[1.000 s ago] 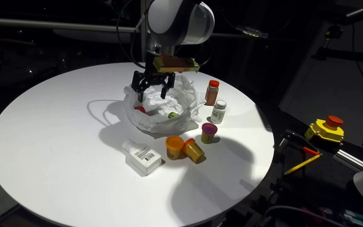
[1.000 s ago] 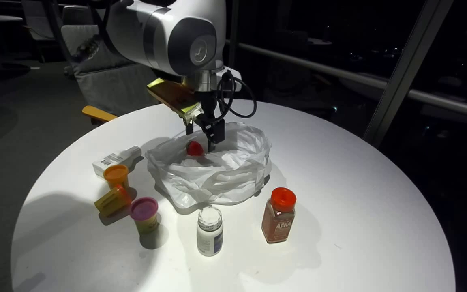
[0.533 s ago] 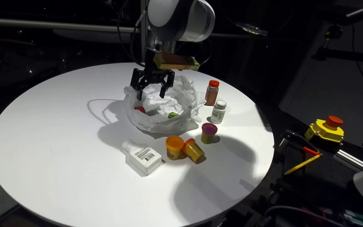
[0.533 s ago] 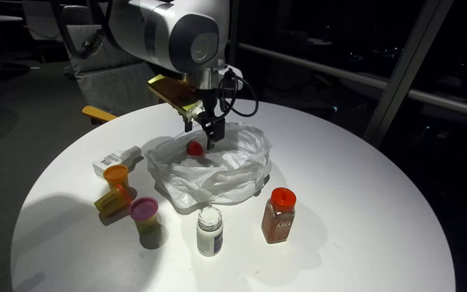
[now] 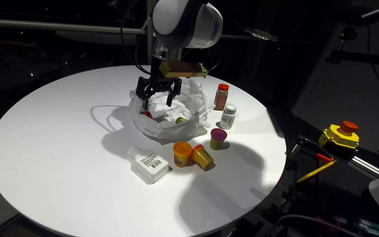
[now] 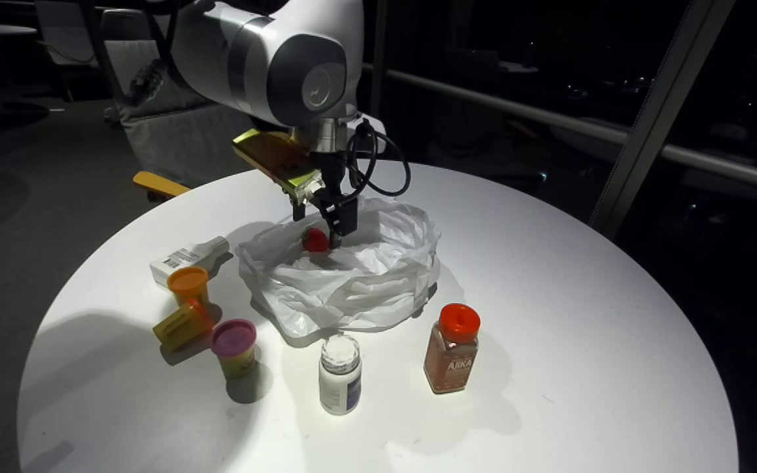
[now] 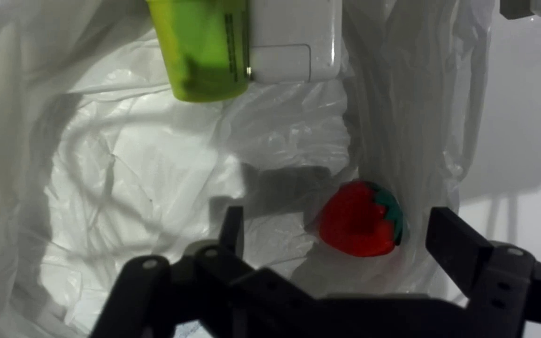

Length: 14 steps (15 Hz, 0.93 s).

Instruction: Pick up the objects from the plastic bag and put it on the table.

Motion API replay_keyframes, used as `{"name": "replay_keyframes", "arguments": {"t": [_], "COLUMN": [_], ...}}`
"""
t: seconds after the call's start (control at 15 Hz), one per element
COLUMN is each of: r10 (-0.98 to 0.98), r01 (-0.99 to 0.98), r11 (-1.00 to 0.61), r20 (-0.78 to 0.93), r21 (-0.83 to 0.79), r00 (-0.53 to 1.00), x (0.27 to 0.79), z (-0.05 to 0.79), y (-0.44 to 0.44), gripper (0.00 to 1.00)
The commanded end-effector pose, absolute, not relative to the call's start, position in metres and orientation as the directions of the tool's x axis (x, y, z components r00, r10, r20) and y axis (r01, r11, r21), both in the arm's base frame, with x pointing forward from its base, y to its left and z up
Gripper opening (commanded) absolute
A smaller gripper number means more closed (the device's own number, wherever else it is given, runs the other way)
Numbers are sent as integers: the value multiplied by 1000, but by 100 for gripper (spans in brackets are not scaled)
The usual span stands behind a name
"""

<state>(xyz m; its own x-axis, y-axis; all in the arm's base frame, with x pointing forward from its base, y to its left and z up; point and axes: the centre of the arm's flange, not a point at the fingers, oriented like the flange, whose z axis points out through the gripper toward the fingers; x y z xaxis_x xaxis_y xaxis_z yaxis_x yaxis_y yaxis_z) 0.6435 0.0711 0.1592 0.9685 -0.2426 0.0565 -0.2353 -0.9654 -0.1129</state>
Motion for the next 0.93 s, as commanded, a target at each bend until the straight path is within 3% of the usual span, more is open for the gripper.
{"name": "replay_keyframes", "arguments": {"t": [0.0, 0.87], "r10": [-220, -254], "r01": [-212, -242], "r11": [-972, -966], "r20": [78, 153], "r21": [-104, -94], "r00": [972, 955], "x": [648, 660], "z": [157, 131], "y": [82, 81], "gripper": [100, 100]}}
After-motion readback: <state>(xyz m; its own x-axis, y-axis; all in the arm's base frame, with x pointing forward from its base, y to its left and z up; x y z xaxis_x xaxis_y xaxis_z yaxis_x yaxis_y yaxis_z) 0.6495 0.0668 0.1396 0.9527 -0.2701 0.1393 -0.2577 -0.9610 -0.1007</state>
